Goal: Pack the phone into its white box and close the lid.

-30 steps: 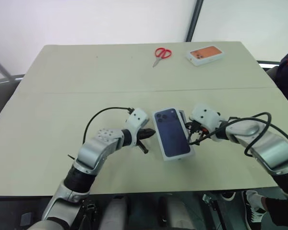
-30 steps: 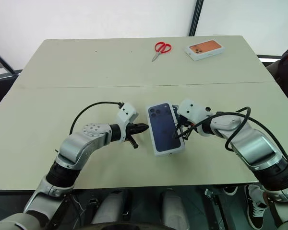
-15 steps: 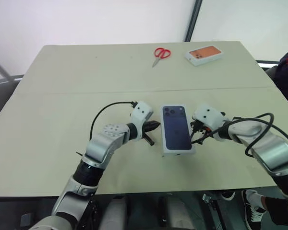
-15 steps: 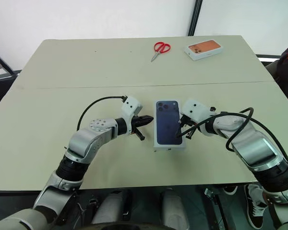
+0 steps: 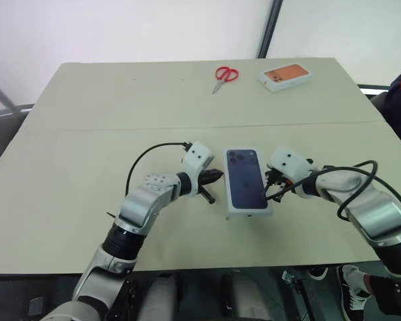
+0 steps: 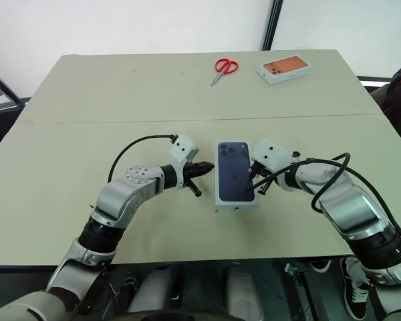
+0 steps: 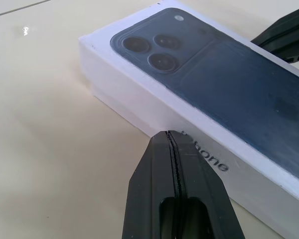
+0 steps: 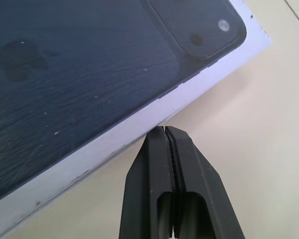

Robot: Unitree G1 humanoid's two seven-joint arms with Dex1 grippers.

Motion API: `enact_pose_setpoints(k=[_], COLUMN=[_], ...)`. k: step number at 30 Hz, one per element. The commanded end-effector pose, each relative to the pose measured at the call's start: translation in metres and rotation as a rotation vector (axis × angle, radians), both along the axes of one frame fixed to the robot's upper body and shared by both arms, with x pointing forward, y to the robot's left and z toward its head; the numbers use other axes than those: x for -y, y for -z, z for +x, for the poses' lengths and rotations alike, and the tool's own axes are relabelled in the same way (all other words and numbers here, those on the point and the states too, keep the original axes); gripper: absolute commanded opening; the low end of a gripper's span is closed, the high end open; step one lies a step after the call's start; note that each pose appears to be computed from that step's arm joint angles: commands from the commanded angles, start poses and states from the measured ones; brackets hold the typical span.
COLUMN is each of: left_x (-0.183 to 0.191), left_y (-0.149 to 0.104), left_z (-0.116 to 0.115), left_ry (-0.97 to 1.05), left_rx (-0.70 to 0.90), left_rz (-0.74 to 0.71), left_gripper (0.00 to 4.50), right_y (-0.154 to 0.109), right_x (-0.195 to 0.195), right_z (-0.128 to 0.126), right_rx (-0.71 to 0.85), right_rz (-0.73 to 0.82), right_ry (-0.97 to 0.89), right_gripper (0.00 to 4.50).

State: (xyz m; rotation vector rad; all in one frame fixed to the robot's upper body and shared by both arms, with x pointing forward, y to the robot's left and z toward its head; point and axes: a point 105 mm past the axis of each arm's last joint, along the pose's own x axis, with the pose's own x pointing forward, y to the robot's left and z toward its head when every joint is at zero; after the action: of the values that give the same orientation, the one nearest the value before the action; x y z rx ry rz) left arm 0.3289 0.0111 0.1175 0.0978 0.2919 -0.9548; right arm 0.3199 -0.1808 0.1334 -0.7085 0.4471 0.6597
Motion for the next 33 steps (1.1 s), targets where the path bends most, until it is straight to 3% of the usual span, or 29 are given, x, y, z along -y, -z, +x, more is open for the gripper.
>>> enact_pose_setpoints(k=[1, 10, 15, 20, 26, 29, 33], left_x=[0.01, 0.012, -0.004, -0.02, 0.005, 0.031, 0.033], left_y=[-0.009, -0.008, -0.009, -0.04, -0.055, -0.034, 0.002], left_z=[-0.005, -0.005, -0.002, 0.01, 0.014, 0.016, 0.019], left_ry=[0.048, 0.055, 0.012, -0.07, -0.032, 0.021, 0.007], left_rx=[0.039, 0.042, 0.044, 0.076, 0.098, 0.06, -0.039], left_rz=[-0.004, 0.002, 0.0, -0.131, -0.164, -0.067, 0.07], left_gripper=[0.0, 0.0, 0.0, 0.0, 0.0, 0.0, 0.0], right_y=[-0.013, -0.01, -0.02, -0.042, -0.035, -0.005, 0.01], right_x=[0.002, 0.005, 0.018, 0.021, -0.007, -0.018, -0.015], right_z=[0.004, 0.002, 0.001, -0.018, -0.049, -0.067, -0.067], right_rx=[0.056, 0.056, 0.073, 0.061, -0.04, -0.125, -0.131], right_rz=[0.012, -0.001, -0.003, 0.1, 0.206, 0.17, 0.137], right_ry=[0.005, 0.01, 0.034, -0.049, -0.189, -0.225, -0.179], right_gripper=[0.03, 0.03, 0.03, 0.03, 0.03, 0.03, 0.03])
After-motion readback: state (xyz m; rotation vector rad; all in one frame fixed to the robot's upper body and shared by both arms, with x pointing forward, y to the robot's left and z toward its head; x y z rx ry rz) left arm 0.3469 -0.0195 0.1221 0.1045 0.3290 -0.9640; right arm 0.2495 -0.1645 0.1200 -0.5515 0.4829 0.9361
